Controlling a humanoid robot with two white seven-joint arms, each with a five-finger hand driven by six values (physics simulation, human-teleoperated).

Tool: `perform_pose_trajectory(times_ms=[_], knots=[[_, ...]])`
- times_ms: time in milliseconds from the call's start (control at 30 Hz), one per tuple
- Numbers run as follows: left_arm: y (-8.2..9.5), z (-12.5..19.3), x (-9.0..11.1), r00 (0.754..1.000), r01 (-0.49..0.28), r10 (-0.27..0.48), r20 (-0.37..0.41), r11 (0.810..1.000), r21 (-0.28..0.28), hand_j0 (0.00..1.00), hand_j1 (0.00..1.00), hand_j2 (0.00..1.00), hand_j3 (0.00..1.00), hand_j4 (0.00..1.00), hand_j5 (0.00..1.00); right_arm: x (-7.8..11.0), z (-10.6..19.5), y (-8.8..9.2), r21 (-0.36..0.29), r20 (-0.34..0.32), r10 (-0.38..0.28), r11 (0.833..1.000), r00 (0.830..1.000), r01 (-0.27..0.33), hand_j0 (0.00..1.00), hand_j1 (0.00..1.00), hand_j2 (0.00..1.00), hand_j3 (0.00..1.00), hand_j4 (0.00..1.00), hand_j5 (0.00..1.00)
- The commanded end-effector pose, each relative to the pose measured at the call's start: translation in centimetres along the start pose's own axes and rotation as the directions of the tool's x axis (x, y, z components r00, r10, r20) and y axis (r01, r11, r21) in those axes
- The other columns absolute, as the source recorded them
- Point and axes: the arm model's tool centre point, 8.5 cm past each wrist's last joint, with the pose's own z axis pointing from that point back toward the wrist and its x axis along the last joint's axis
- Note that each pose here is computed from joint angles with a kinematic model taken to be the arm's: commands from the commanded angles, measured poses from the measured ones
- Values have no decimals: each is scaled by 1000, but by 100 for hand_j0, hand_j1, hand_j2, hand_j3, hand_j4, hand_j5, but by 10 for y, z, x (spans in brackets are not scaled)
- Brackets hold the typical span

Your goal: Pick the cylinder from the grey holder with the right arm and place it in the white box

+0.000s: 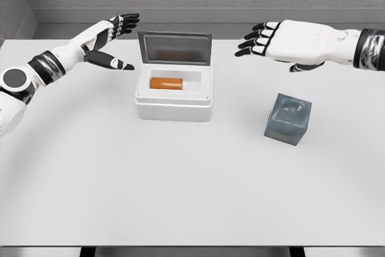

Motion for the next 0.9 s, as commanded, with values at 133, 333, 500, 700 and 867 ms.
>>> perform_pose_trajectory(times_ms=[133,333,500,700,867], knots=[[-10,-16,2,1000,11,-11,7,999,-47,100,100,100,100,100,100,-1,2,0,-2,-6,-5,1000,1000,5,100,100,100,100,100,100],[2,-15,1,1000,-17,17,-1,1000,5,100,100,100,100,100,100,-1,2,0,-2,-6,-5,1000,1000,5,100,100,100,100,100,100],[7,-13,17,998,-18,23,66,997,-71,100,100,100,100,100,100,-3,2,2,1,-9,-11,1000,1000,11,100,100,100,100,100,100],[10,-13,20,996,-22,27,85,998,-60,100,100,100,100,100,100,-2,1,4,3,-6,-16,1000,1000,16,100,100,100,100,100,100],[6,-16,25,994,-23,30,101,997,-71,100,100,100,100,100,100,-1,1,7,6,-4,-21,1000,1000,21,100,100,100,100,100,100]])
